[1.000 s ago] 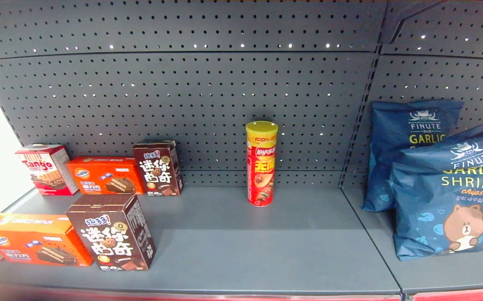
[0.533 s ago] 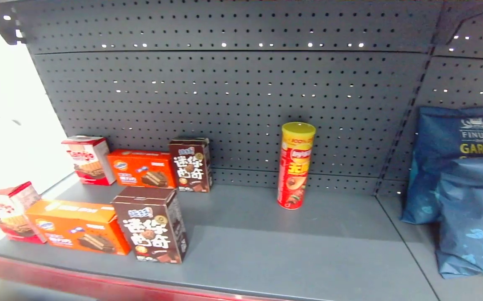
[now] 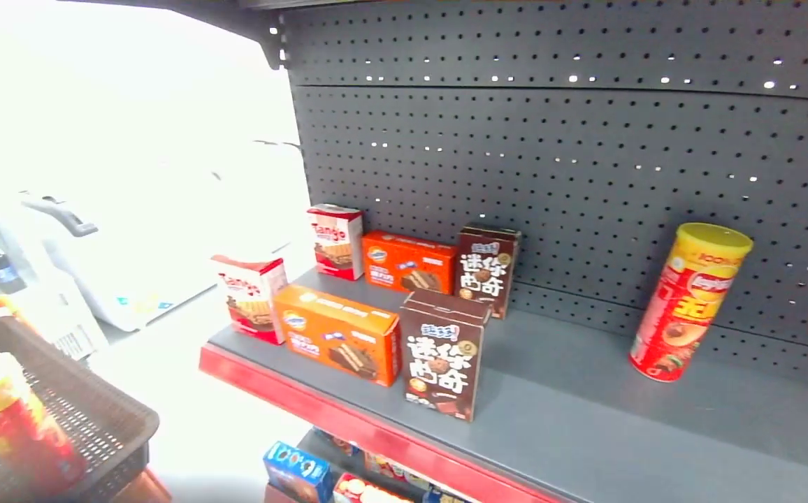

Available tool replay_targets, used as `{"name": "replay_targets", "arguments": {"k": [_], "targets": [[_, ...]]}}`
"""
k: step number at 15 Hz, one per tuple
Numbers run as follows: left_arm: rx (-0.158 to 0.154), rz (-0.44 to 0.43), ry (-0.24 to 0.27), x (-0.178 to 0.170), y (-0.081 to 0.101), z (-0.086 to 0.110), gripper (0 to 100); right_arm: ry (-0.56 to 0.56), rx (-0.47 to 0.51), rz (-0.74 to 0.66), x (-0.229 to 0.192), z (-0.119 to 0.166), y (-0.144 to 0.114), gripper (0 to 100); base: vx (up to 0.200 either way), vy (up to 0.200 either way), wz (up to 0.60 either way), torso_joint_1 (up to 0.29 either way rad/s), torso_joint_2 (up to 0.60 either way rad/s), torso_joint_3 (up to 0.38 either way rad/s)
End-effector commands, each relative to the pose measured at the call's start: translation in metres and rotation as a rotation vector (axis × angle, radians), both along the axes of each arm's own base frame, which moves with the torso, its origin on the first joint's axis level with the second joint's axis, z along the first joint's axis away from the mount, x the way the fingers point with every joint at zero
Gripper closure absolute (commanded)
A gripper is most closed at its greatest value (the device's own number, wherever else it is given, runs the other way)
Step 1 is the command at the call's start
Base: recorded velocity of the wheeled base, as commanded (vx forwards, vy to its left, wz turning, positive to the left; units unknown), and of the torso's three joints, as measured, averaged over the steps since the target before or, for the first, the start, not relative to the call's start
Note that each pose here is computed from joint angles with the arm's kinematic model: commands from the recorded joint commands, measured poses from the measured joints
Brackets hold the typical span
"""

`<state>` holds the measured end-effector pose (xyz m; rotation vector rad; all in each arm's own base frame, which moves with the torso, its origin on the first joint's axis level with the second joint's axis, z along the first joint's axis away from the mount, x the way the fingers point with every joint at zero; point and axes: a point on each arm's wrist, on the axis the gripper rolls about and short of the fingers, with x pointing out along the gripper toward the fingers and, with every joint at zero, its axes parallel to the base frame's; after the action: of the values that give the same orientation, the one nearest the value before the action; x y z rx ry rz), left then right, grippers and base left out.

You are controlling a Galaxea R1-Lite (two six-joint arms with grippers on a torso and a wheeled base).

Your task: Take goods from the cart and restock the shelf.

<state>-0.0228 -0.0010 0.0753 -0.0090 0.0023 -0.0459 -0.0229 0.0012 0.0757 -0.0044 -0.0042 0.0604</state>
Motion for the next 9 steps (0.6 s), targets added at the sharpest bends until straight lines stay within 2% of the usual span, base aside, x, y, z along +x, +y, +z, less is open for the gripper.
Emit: {"name": "replay_targets", "arguments": {"k": [1,9], "targets": [[0.0,0.0,-0.001,0.0,0.0,0.0,0,0.001,0.0,0.001,0.0001,0.0001,0.0,0,0.0,0.0,0.6,0.007,0.01,0.002],[0.004,-0.002,-0.001,0.0,0.0,0.0,0,0.001,0.0,0.001,0.0001,0.0001,0.0,0,0.0,0.0,0.6,0.001,0.0,0.004]]}}
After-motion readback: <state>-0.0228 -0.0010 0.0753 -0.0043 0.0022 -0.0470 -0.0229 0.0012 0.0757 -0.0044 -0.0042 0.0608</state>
